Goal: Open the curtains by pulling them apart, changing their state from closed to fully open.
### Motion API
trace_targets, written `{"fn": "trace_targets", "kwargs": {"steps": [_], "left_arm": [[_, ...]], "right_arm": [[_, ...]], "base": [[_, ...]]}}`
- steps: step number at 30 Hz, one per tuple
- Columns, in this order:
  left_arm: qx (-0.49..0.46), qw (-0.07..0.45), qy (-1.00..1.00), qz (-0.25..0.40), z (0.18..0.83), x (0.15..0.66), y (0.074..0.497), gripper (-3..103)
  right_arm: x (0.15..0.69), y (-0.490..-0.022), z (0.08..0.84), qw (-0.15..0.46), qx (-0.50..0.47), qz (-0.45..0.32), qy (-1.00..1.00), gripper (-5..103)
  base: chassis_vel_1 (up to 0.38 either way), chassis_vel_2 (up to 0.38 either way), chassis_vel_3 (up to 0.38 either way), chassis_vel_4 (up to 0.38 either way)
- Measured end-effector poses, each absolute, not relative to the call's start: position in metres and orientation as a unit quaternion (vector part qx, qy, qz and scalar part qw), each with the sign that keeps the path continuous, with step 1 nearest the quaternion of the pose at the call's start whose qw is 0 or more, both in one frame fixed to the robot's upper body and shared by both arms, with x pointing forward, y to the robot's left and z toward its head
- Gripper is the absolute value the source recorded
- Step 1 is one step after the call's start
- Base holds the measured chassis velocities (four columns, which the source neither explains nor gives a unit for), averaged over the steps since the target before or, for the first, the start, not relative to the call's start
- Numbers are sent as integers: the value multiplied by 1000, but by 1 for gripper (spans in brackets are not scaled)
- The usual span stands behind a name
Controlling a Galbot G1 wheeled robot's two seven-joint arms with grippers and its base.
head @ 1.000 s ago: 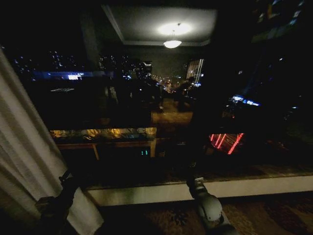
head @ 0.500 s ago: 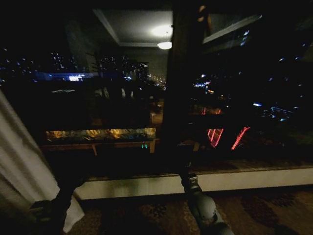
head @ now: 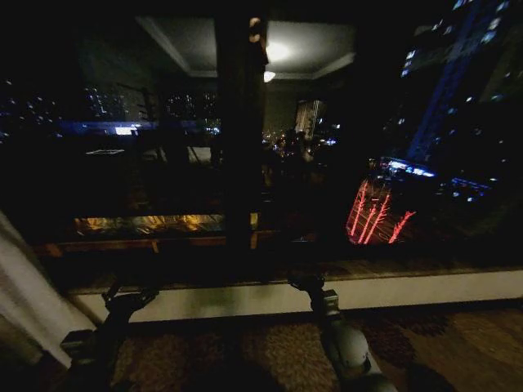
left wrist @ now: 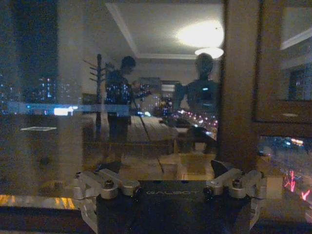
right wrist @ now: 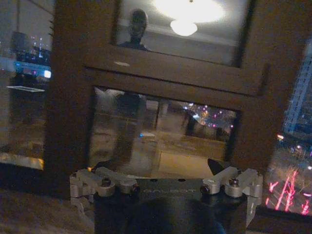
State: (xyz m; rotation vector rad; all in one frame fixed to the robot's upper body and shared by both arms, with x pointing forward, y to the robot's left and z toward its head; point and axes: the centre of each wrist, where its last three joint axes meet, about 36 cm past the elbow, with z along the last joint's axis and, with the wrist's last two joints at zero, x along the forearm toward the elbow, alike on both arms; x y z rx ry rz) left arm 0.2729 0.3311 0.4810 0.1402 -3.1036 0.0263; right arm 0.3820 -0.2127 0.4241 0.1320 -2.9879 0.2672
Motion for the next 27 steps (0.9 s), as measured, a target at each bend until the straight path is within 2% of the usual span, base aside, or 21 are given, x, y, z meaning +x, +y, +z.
{"fn": "trace_targets", "kwargs": {"steps": [14, 27], "left_arm": [[47, 16, -999, 7, 481, 272, 329, 100], [52, 15, -999, 6, 480, 269, 329, 100]], "right_arm": [[381, -215, 421, 70, 42, 90, -993, 100], [381, -214, 421, 67, 45, 91, -993, 100]], "base": [[-218, -470, 207, 473], [-41, -388, 43, 385]]}}
